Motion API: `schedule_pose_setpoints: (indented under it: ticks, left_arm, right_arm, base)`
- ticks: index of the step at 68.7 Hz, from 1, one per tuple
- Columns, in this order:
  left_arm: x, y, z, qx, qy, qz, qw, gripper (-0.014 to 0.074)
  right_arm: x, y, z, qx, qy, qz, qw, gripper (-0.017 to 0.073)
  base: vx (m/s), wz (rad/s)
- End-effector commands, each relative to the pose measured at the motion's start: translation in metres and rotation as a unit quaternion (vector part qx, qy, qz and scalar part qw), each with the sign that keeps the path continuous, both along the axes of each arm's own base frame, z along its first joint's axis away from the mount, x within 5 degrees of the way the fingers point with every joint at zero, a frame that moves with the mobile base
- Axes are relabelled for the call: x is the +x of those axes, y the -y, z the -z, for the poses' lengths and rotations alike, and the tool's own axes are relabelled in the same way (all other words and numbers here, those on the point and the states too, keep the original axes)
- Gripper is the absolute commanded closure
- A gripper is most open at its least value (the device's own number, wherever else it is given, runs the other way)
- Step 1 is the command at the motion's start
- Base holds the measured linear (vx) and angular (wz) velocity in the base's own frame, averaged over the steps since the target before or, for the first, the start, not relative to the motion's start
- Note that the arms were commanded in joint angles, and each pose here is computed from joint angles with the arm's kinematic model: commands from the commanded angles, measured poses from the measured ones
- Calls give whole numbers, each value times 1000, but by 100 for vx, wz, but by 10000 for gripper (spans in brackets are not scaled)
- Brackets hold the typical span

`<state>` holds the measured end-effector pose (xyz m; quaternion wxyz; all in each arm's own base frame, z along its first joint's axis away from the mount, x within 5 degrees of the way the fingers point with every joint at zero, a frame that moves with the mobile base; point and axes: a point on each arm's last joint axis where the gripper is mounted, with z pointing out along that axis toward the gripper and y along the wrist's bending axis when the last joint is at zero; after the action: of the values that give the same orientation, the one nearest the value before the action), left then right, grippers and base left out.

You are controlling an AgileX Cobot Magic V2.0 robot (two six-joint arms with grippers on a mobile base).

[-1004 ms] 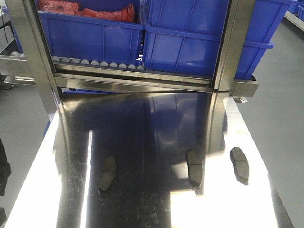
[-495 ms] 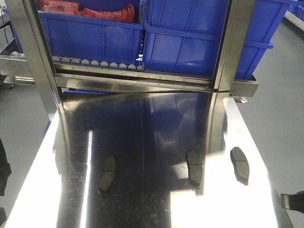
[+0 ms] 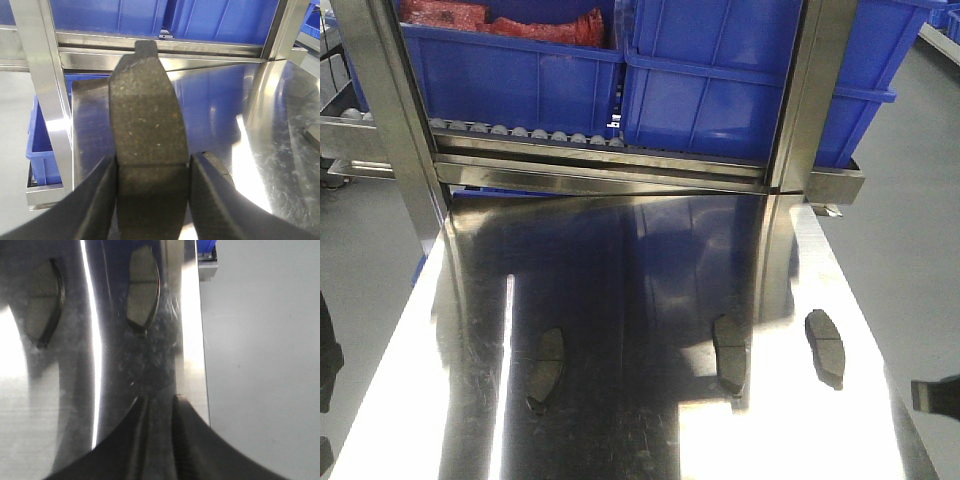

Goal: Move and align brake pads A on conveyor
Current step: 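Move the right gripper over the outermost brake pad nearest it, then close the right gripper on the brake pad and lift it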

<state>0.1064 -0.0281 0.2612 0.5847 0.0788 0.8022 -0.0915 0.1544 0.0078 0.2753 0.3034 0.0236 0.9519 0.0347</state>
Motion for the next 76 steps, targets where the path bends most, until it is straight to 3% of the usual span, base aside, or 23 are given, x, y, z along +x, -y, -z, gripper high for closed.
schedule_pose_setpoints:
  ticks: [1,12,21,43,57,76]
  left_arm:
    - [2,2,-19,-18,61,6,998,600]
    - [2,2,-19,-18,61,6,998,600]
    - [2,2,-19,-18,61,6,998,600]
    - [2,2,-19,-18,61,6,998,600]
    - [2,2,-19,-18,61,6,998,600]
    - [2,2,-19,-18,61,6,998,600]
  right_arm:
    - [11,2,-20,-7,46,0,999,308]
    - [27,1,-26,-11,40,-5,999,148]
    - [47,1,-25,-13,20,-9,1000,89]
    - [114,-2,-1,-15,-63,-20,998,88]
    - [150,-8,19,-16,-137,-30,990,88]
    - [194,-22,49,-27,-178,-33,983,88]
  base:
    - [0,0]
    - [0,0]
    - [0,0]
    - [0,0]
    - [0,0]
    - [0,0]
